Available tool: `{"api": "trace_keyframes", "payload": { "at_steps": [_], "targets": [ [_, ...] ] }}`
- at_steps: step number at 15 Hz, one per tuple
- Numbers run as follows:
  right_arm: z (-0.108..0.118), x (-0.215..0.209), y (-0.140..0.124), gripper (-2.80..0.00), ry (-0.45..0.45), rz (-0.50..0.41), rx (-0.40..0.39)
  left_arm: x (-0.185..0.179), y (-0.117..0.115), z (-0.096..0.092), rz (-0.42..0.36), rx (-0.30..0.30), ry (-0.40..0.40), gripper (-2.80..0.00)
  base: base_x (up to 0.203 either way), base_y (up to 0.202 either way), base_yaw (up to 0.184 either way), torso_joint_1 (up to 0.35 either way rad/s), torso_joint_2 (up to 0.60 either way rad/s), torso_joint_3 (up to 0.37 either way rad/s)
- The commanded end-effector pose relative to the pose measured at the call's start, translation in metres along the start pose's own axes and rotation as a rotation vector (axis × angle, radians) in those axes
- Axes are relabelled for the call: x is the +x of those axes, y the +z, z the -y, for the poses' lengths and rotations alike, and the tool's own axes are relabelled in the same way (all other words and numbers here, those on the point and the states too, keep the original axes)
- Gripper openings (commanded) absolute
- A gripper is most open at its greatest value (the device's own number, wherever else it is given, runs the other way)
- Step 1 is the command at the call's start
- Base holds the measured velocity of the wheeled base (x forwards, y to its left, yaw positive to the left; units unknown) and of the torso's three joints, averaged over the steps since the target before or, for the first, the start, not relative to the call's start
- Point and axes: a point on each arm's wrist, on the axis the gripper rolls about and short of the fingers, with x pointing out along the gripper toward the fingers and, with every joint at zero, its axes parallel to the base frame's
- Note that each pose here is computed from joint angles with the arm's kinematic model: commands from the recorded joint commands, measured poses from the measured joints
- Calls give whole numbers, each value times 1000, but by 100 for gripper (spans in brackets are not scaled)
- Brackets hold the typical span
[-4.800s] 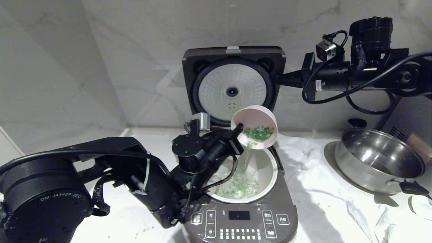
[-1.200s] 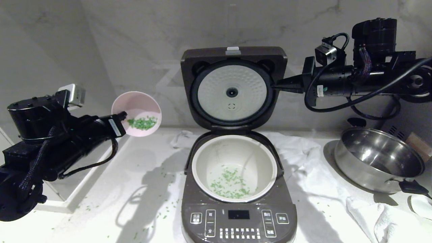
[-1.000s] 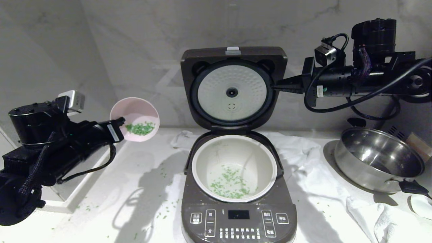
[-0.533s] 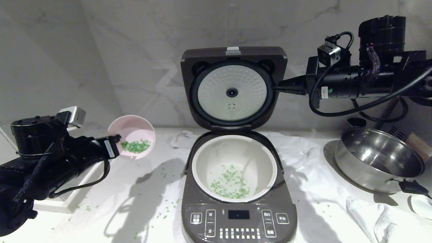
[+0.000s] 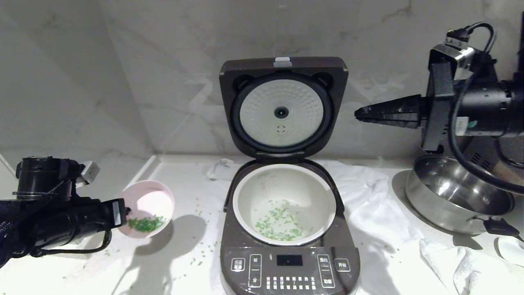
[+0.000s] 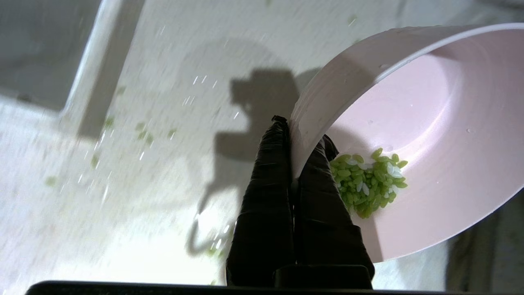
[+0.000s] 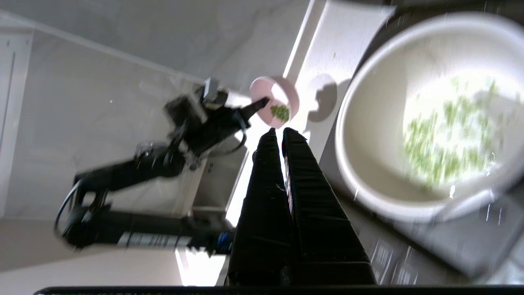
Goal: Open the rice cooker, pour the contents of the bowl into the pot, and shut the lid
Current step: Place the bowl on the table
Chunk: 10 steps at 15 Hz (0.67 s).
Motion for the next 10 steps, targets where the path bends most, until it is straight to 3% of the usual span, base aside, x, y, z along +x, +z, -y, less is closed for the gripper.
{"api": "trace_keyframes", "payload": {
  "at_steps": [1,3,8,10],
  "targets": [
    [-28,-42,-21,-280,20,20,-24,-5,-5,-5,-64,-13,28,-280,0,0,0,0,0,0],
    [-30,-57,-35,-280,-4,25,-12,-14,-13,-7,-117,-13,38,-280,0,0,0,0,0,0],
    [-18,-83,-73,-280,-152,110,-34,-35,-25,-17,-155,-28,45,-280,0,0,0,0,0,0],
    [-19,-98,-90,-280,-152,136,-52,-28,-35,-20,-246,-15,67,-280,0,0,0,0,0,0]
  ]
}}
